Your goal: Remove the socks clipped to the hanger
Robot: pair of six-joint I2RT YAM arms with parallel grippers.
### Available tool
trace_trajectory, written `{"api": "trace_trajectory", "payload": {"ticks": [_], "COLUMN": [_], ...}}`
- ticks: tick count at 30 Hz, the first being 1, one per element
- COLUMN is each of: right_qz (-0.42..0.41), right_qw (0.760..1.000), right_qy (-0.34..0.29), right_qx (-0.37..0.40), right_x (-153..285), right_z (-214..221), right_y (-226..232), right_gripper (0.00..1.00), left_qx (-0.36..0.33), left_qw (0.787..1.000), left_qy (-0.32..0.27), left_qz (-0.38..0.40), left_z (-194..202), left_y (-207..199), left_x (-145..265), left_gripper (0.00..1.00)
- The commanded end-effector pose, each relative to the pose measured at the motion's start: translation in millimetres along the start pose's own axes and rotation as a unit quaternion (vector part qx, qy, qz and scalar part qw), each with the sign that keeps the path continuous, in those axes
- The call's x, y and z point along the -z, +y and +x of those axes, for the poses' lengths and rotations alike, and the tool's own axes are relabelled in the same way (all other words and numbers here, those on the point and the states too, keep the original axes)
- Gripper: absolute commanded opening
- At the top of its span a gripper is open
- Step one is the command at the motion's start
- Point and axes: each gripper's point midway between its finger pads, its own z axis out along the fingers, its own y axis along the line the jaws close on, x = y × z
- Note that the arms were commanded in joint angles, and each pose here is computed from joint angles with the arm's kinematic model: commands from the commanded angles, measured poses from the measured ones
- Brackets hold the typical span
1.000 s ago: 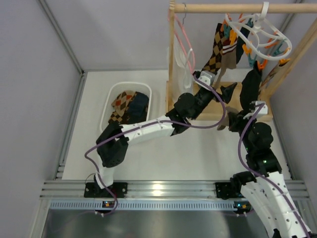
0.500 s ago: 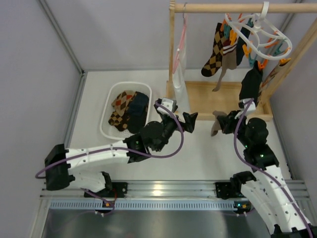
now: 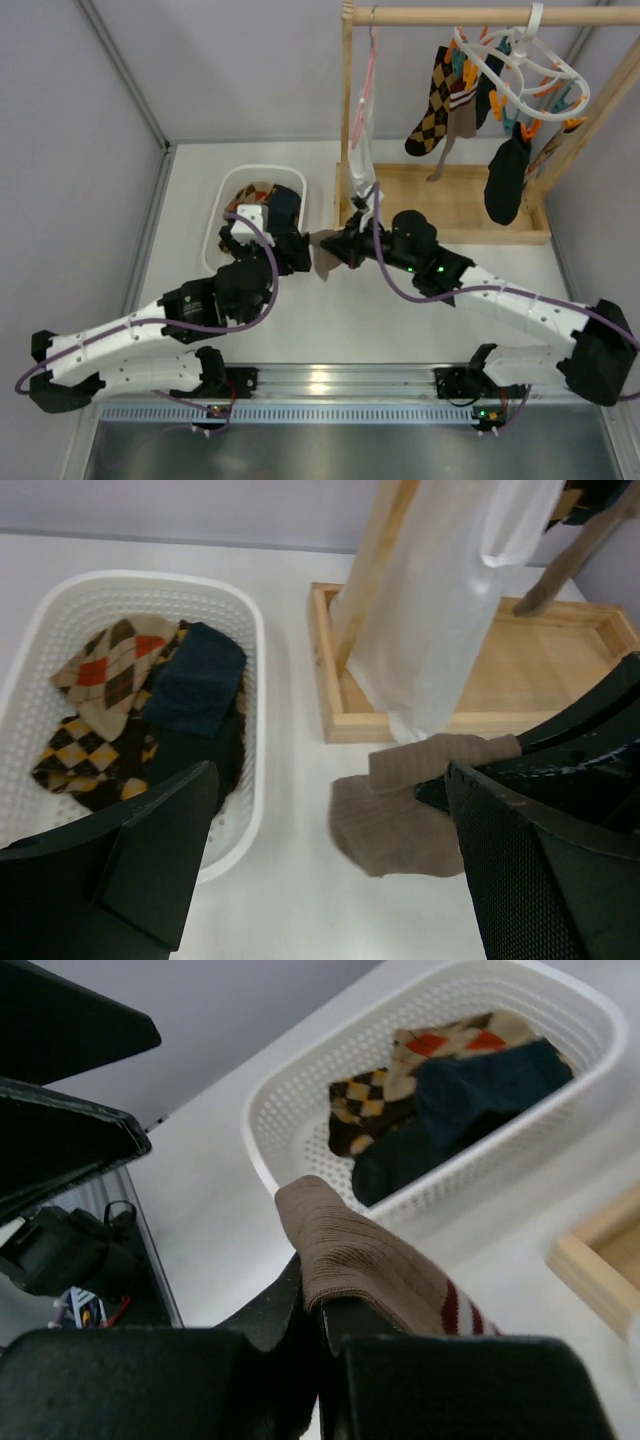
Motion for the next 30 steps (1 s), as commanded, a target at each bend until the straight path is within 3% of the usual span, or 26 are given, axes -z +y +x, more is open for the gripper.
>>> {"api": "trace_trajectory", "payload": {"ticks": [1,5,6,8,11,14,15,16,23,24,26,27,29,30], "right_qz": [-0.042,-0.052,-0.053,-0.06,-0.062,-0.069,-0.068,-0.066,-0.016,-0.004,0.014,0.017,0.05,0.056], "right_qw": [0.995,0.992,0.994,0.992,0.994,0.994,0.995,0.995,0.995,0.994,0.996,0.995,0.995,0.992], "right_qy": [-0.086,-0.104,-0.083,-0.094,-0.074,-0.057,-0.054,-0.051,-0.052,-0.066,-0.044,-0.065,-0.025,-0.058], "right_qx": [0.04,0.043,0.045,0.053,0.057,0.055,0.053,0.054,0.082,0.081,0.077,0.078,0.085,0.093], "right_x": [-51,-100,-119,-137,-171,-192,-193,-194,-137,-113,-87,-57,-27,3], "right_z": [-49,-73,-59,-81,-80,-69,-67,-66,-84,-100,-80,-97,-65,-84], "right_y": [36,46,42,49,47,47,46,45,36,37,22,25,4,7], "right_gripper": [0.0,0.0,0.0,0.0,0.0,0.25,0.5,0.59,0.71,0.72,0.72,0.72,0.73,0.74], "left_qx": [0.006,0.012,0.018,0.043,0.07,0.07,0.07,0.069,0.07,0.07,0.064,0.062,0.05,0.046], "left_qw": [0.997,0.991,0.99,0.99,0.987,0.989,0.989,0.989,0.994,0.995,0.997,0.997,0.999,0.999], "left_qy": [-0.023,-0.058,-0.063,-0.07,-0.082,-0.077,-0.076,-0.076,-0.057,-0.046,-0.033,-0.028,-0.009,-0.003], "left_qz": [-0.071,-0.119,-0.124,-0.117,-0.116,-0.107,-0.107,-0.106,-0.065,-0.045,-0.029,-0.023,-0.007,-0.002], "left_z": [-24,-51,-54,-59,-65,-60,-59,-59,-55,-51,-45,-43,-32,-28], "left_y": [49,91,97,103,114,112,112,111,94,86,76,72,59,56], "left_x": [20,41,45,51,59,59,58,58,56,55,52,51,46,45], "left_gripper": [0.98,0.98,0.98,0.98,0.98,0.98,0.98,0.98,0.98,0.98,0.98,0.98,0.98,0.98]}}
